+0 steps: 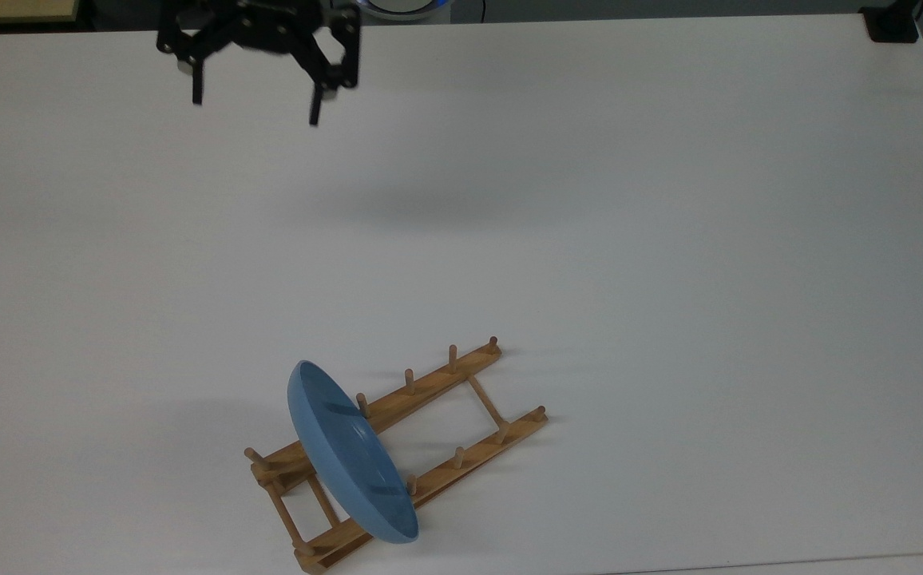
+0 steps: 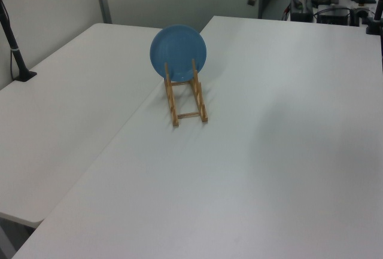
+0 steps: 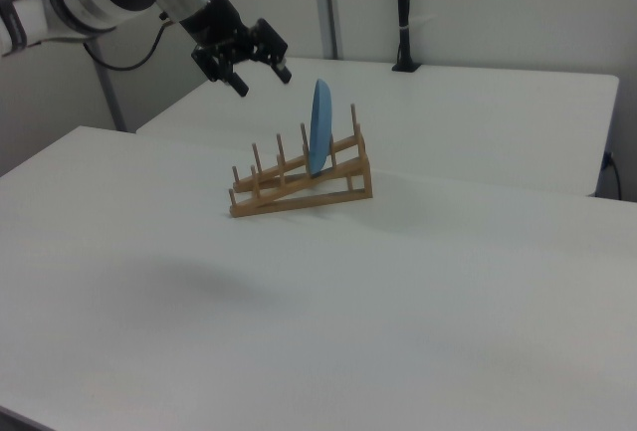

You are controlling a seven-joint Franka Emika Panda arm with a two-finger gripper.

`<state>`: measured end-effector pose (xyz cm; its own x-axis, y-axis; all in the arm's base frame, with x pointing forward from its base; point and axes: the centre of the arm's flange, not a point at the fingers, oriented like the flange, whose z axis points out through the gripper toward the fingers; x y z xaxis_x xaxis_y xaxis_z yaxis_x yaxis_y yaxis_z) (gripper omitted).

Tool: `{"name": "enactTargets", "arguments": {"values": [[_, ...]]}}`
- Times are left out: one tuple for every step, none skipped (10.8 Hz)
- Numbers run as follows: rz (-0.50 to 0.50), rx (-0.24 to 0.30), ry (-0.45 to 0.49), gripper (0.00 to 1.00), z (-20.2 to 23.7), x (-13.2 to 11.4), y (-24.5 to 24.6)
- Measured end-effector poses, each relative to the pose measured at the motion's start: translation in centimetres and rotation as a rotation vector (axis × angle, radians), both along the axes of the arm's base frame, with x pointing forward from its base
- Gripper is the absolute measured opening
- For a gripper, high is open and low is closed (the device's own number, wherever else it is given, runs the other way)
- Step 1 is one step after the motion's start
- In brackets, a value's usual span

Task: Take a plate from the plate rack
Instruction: 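Lower the open gripper onto the rim of the blue plate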

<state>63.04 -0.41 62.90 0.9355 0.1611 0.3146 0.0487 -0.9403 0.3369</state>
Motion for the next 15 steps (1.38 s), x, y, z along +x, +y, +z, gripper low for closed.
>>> {"name": "enactTargets", "arguments": {"values": [[0.052,-0.043,-0.072,1.0,-0.4,1.4,1.4],[0.079,-0.095,-0.109,1.0,-1.4,2.6,1.8],[0.074,-0.142,-0.144,0.98,-2.3,3.9,1.8],[0.053,-0.173,-0.177,0.98,-3.1,5.3,2.0],[0.053,-0.21,-0.197,0.9,-4.2,7.0,2.7],[0.072,-0.237,-0.208,0.89,-5.7,8.5,3.9],[0.095,-0.246,-0.214,0.86,-7.4,9.7,5.2],[0.104,-0.25,-0.212,0.82,-9.1,10.7,5.7],[0.107,-0.256,-0.215,0.81,-10.2,11.6,5.6],[0.102,-0.268,-0.216,0.81,-11.1,12.4,5.2],[0.097,-0.28,-0.224,0.81,-11.9,13.2,5.0],[0.083,-0.275,-0.255,0.81,-13.0,14.0,5.2],[0.067,-0.264,-0.286,0.81,-14.3,14.5,5.7],[0.06,-0.257,-0.3,0.81,-15.6,15.0,6.2],[0.058,-0.255,-0.304,0.8,-16.4,15.2,6.8]]}}
